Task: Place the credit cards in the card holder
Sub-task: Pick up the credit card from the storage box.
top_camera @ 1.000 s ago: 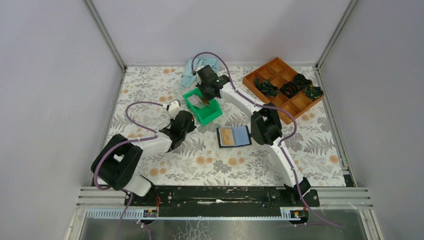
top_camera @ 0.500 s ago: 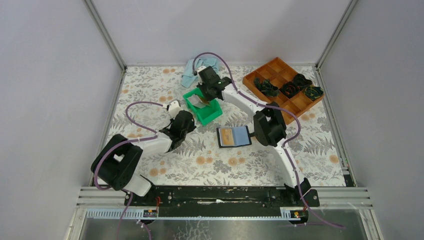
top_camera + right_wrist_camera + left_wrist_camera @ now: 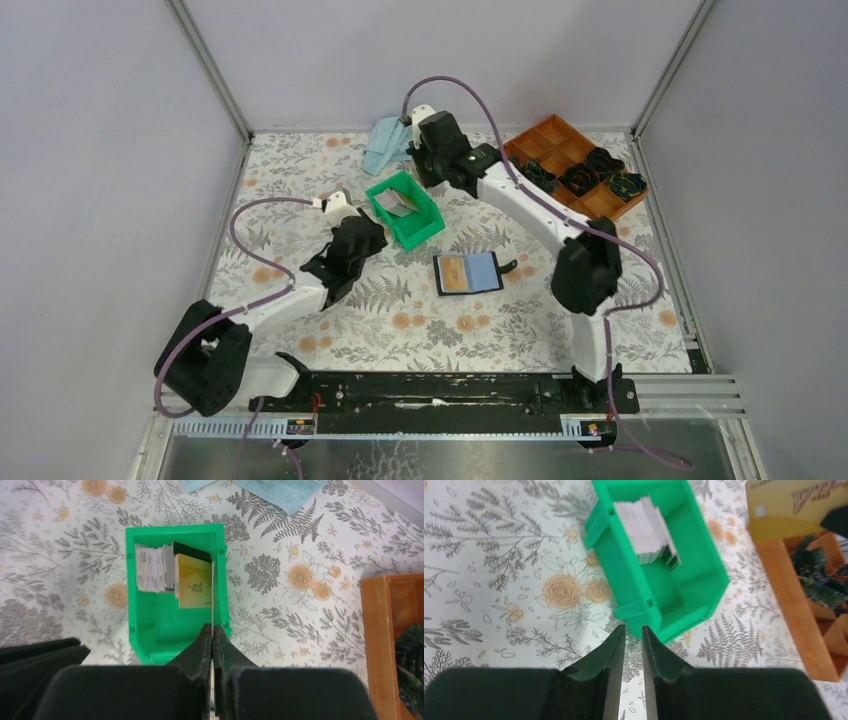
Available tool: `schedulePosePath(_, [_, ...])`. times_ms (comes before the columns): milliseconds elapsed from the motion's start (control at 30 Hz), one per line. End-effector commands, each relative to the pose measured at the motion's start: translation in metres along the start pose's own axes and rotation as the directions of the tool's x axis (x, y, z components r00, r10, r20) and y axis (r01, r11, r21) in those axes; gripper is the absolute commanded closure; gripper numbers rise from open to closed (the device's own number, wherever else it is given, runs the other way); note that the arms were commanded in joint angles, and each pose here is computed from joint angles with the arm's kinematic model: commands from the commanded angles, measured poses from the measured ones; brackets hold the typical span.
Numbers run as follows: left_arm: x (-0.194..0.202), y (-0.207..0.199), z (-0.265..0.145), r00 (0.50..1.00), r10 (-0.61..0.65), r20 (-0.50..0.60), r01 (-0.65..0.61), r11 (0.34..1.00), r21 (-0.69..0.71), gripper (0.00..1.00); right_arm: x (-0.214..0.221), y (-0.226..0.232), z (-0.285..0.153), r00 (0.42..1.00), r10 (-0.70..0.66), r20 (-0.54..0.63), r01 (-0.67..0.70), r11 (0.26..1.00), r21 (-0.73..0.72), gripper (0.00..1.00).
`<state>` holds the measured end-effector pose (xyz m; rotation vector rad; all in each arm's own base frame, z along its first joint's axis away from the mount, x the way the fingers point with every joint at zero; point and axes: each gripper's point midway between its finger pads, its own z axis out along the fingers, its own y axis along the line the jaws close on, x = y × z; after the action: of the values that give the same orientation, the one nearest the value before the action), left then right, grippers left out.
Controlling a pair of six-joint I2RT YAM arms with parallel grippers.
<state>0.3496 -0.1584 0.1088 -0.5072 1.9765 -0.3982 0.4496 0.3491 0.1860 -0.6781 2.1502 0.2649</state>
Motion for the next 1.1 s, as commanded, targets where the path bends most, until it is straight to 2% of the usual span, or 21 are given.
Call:
schedulePosePath(0, [-0.034,-0.025,-0.013,0.996,0.031,0.086,-0.040,0.993,0.108,0.71,-0.033,0.007,-0.065,0.992,0.053,0.116,-0.046,0.997,-0.059,1.00])
schedulePosePath(200, [-0.050,-0.051,-0.040,0.991,0.050,0.127,-0.084,0.958,0.276,0.47,0.002,0.017,-0.134,0.986,0.123,0.110,-0.105,0.982,-0.158,1.00])
schedulePosePath(333, [-0.047,-0.084,-0.065,0.989,0.080,0.125,-0.130,0.867,0.481,0.34,0.042,0.027,-0.167,0.986,0.151,0.065,-0.133,0.964,-0.230,1.00])
schedulePosePath(600, [-0.023,-0.137,-0.106,0.978,0.202,0.058,-0.173,0.615,0.770,0.32,0.086,0.058,-0.210,0.979,0.203,-0.008,-0.187,0.887,-0.422,1.00])
schedulePosePath(700, [-0.018,-0.145,-0.117,0.971,0.235,0.048,-0.173,0.548,0.818,0.32,0.099,0.067,-0.216,0.978,0.206,-0.040,-0.200,0.858,-0.473,1.00])
schedulePosePath(1067, [0.009,-0.151,-0.145,0.945,0.326,0.006,-0.134,0.374,0.918,0.32,0.121,0.071,-0.223,0.959,0.261,-0.110,-0.275,0.766,-0.581,1.00])
